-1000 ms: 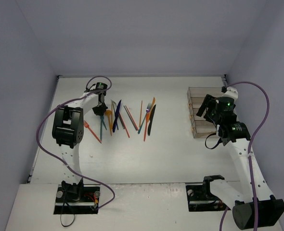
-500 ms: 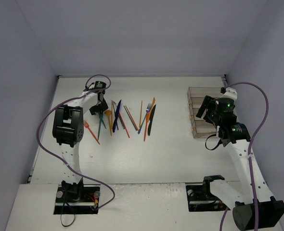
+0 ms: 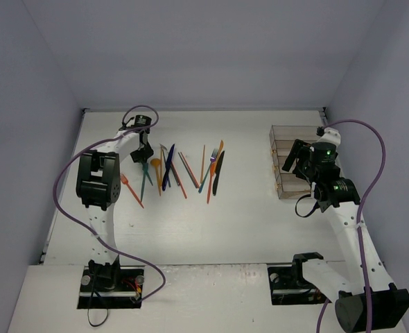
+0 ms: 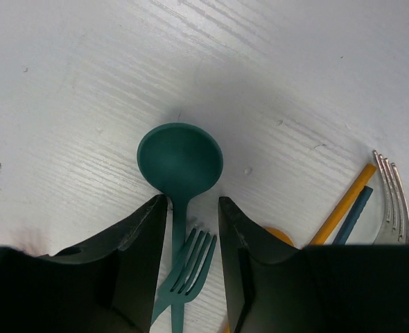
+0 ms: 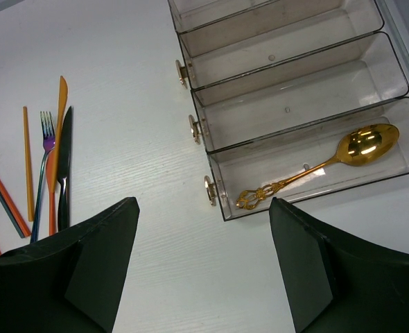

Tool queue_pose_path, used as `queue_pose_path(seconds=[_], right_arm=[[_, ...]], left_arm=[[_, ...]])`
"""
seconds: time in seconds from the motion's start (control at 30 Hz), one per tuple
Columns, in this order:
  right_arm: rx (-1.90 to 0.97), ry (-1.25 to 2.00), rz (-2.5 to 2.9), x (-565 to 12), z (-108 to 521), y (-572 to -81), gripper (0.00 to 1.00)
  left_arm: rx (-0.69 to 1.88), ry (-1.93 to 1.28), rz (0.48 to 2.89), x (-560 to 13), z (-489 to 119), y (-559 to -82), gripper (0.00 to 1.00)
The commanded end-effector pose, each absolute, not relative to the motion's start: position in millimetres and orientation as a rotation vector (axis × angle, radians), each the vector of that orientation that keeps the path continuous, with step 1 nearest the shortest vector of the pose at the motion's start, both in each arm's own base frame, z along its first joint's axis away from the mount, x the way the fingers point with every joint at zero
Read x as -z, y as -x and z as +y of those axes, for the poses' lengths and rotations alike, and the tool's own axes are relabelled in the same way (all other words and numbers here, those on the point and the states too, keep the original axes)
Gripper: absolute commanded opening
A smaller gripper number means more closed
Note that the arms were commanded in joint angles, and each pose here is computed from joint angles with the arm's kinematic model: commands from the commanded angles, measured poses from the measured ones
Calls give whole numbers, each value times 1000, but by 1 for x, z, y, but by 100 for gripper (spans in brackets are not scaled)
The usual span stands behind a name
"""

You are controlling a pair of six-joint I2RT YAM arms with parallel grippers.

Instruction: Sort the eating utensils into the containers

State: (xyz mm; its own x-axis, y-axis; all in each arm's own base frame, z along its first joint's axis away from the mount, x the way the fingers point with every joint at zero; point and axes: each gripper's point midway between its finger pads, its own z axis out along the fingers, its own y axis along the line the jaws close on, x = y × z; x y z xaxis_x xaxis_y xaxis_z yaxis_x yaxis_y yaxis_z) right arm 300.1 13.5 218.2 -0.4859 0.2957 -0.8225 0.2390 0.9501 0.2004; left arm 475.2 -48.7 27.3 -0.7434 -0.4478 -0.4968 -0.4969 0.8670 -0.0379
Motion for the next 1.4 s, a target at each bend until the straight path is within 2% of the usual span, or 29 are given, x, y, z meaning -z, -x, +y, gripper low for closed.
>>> queue_pose_path(seconds=[0.0, 0.3, 0.43, 0.57, 0.97, 1.37], right_arm=[[-84, -353, 2055, -231, 16, -304, 73], [-77, -353, 2062, -229, 16, -304, 73], [-78, -354, 2064, -229, 16, -305, 74], [-91, -347, 2067, -230, 18, -307, 74], [-142, -267, 2066, -240, 32, -312, 76], [-172, -222, 2050, -250, 39, -312, 77]], left_arm=[[-186, 708, 2577, -10, -40, -468, 25], [-184, 726, 2560, -12, -31, -478, 10], [-179, 715, 2545, -18, -27, -485, 0], [-193, 694, 2493, -40, -16, -496, 0], [-260, 558, 2197, -155, 26, -539, 0], [23, 616, 2011, -200, -1, -551, 0]])
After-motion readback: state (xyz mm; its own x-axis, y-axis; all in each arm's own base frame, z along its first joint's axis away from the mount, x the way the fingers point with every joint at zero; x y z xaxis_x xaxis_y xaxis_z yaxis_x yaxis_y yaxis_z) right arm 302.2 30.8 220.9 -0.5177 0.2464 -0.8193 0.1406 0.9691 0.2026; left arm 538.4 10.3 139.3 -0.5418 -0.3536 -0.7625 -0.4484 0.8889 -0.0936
